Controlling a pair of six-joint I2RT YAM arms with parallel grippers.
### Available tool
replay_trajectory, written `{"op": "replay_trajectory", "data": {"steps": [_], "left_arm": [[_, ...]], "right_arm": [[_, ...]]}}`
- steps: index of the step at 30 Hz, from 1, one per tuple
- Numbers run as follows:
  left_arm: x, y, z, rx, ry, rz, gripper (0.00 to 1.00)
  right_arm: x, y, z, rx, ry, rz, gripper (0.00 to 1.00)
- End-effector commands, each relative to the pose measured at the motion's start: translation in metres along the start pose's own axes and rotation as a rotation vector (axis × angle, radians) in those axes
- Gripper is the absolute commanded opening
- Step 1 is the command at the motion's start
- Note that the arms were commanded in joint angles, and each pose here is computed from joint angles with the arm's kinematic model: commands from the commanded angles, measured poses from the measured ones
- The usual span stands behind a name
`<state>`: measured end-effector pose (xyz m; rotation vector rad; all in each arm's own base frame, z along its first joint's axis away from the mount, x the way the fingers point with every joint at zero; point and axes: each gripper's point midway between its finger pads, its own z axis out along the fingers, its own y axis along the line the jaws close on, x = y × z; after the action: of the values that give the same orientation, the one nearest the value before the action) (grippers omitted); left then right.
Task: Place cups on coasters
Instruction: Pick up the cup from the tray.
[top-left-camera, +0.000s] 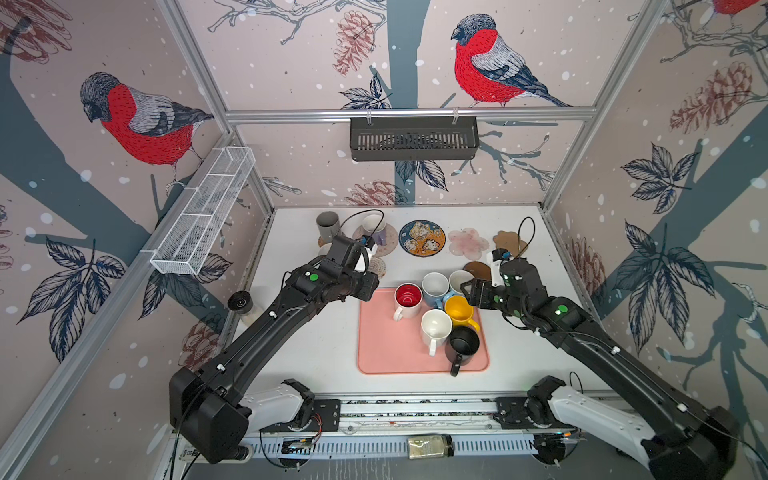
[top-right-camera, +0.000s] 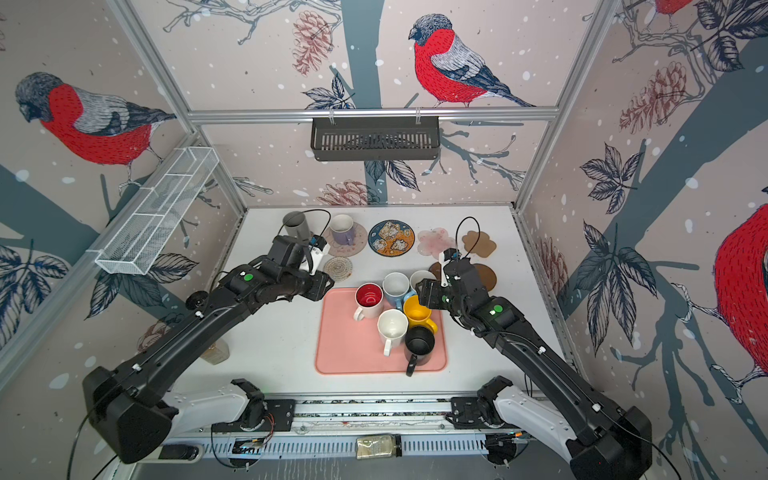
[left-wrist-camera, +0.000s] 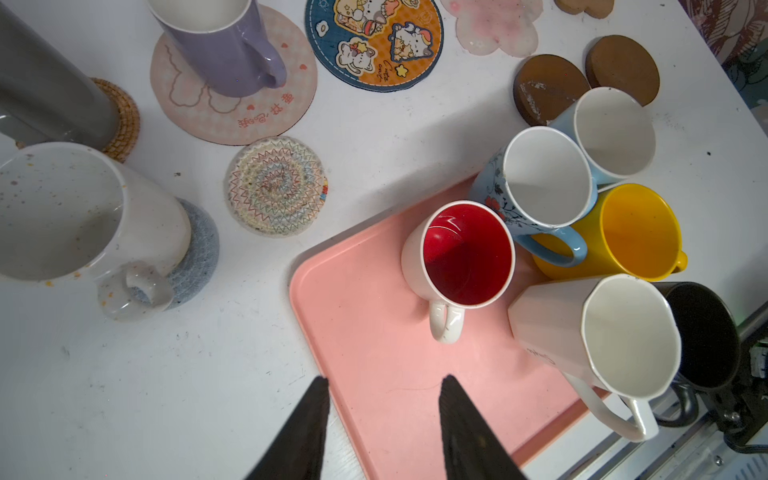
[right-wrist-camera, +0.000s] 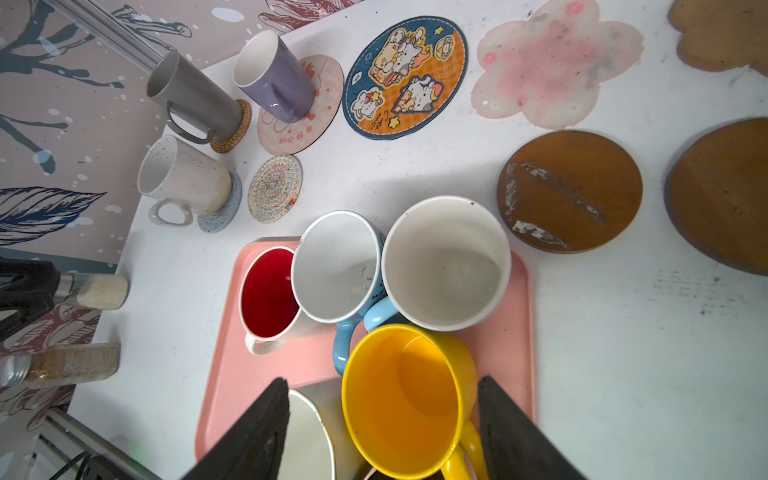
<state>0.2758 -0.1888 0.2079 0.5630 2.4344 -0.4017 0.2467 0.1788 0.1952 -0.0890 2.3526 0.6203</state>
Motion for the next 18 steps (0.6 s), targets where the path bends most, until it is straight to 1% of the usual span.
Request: {"op": "replay_trajectory", "data": {"steps": [1, 4, 9, 13, 18], "left_arm": [[-0.009, -0.021, 0.009, 0.086, -0.034, 0.054, 0.46], [-0.004, -0.029, 0.024, 0.083, -0.014, 0.077, 0.47], [0.011, -0.033, 0.054, 0.049, 0.04, 0.106, 0.43], [0.017, -0.031, 0.068, 0.036, 0.063, 0.091, 0.43], [0.02, -0.04, 0.081, 0.054, 0.051, 0.068, 0.48]], "right_arm": [[0.003, 0.001, -0.002, 0.035, 0.001, 0.017, 0.72], [0.007, 0.002, -0.002, 0.044, 0.003, 0.016, 0.72], [0.01, 0.001, -0.001, 0.047, 0.005, 0.015, 0.72], [0.01, -0.001, 0.0, 0.053, 0.006, 0.002, 0.72], [0.009, -0.003, 0.002, 0.056, -0.003, -0.013, 0.72]]}}
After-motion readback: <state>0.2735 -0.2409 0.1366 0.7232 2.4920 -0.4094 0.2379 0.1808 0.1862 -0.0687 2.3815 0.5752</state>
